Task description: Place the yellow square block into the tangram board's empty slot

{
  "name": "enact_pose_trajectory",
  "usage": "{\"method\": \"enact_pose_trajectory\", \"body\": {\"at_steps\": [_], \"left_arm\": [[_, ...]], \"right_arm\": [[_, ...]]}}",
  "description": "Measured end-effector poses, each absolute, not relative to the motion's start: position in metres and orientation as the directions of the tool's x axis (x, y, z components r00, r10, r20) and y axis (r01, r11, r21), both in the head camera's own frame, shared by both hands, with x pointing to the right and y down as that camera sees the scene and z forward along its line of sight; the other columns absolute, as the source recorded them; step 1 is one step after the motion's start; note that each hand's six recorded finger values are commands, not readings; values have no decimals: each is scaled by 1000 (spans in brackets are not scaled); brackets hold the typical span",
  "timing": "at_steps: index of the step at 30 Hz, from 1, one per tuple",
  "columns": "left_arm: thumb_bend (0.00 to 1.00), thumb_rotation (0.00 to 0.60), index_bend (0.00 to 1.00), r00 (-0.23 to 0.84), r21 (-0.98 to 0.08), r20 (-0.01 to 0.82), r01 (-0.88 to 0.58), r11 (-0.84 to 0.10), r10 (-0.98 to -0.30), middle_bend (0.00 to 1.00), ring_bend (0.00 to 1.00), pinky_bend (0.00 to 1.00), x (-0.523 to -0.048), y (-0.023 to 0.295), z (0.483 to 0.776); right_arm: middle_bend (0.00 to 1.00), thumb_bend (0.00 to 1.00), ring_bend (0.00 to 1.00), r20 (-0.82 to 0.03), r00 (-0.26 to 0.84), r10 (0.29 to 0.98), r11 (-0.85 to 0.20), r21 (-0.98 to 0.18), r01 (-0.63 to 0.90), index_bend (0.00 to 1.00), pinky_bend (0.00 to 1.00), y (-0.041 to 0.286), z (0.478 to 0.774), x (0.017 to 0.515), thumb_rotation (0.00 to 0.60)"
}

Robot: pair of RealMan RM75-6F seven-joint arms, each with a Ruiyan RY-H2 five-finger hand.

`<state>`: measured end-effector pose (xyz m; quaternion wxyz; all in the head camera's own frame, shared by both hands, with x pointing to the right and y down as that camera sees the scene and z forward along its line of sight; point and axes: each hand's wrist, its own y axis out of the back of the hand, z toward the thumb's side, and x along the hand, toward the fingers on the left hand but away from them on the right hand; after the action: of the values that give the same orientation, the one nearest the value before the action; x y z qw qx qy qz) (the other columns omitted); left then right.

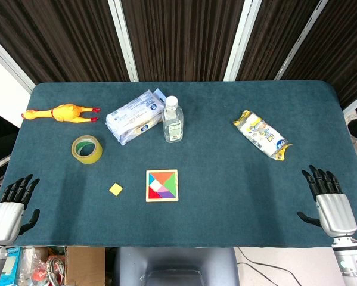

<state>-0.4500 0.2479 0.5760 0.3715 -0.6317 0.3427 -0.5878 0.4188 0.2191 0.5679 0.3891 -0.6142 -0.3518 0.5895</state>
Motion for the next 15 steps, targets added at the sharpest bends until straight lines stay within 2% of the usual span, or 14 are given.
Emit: {"method": "enact_pose_trajectory", "body": {"at_steps": [6, 7, 8, 9, 10, 12, 13, 14, 15], "left_arm": [[427, 600, 0, 100, -861, 507, 8, -509, -856, 3, 3, 132, -444, 246, 583], [427, 600, 0, 111, -861, 506, 10, -508, -855, 37, 43, 158, -441, 246, 584], [426, 600, 0, 125, -863, 503, 10, -506, -855, 142, 178, 255, -438, 244, 585], [426, 600, 0, 146, -867, 494, 12, -498, -857, 297, 362, 401, -433, 242, 586], [425, 600, 0, 166, -872, 485, 13, -489, -859, 515, 606, 604, -428, 240, 587], [424, 600, 13, 216, -878, 469, 10, -478, -856, 758, 847, 820, -416, 235, 593], [424, 600, 46, 234, -878, 468, 11, -479, -852, 904, 956, 935, -414, 234, 596], [424, 600, 85, 251, -877, 468, 14, -481, -847, 971, 996, 984, -412, 232, 600], [424, 600, 124, 277, -876, 468, 21, -482, -839, 994, 1000, 999, -407, 229, 604]], "right_arm": [[0, 98, 0, -446, 58, 893, -445, -895, -24, 0, 0, 220, 565, 420, 600], [0, 99, 0, -443, 59, 895, -442, -897, -21, 0, 0, 220, 564, 420, 600], [0, 99, 0, -440, 59, 896, -440, -898, -18, 0, 0, 220, 563, 421, 600], [0, 99, 0, -438, 59, 897, -438, -899, -14, 0, 0, 221, 562, 422, 600], [0, 99, 0, -436, 59, 898, -436, -900, -11, 0, 0, 221, 561, 422, 600], [0, 99, 0, -431, 57, 901, -431, -902, -5, 0, 0, 220, 559, 423, 600], [0, 99, 0, -430, 57, 901, -430, -903, -4, 0, 0, 220, 559, 423, 600], [0, 99, 0, -430, 58, 901, -431, -902, -3, 0, 0, 219, 559, 423, 600], [0, 98, 0, -432, 59, 900, -433, -901, -3, 0, 0, 219, 560, 423, 600]]}}
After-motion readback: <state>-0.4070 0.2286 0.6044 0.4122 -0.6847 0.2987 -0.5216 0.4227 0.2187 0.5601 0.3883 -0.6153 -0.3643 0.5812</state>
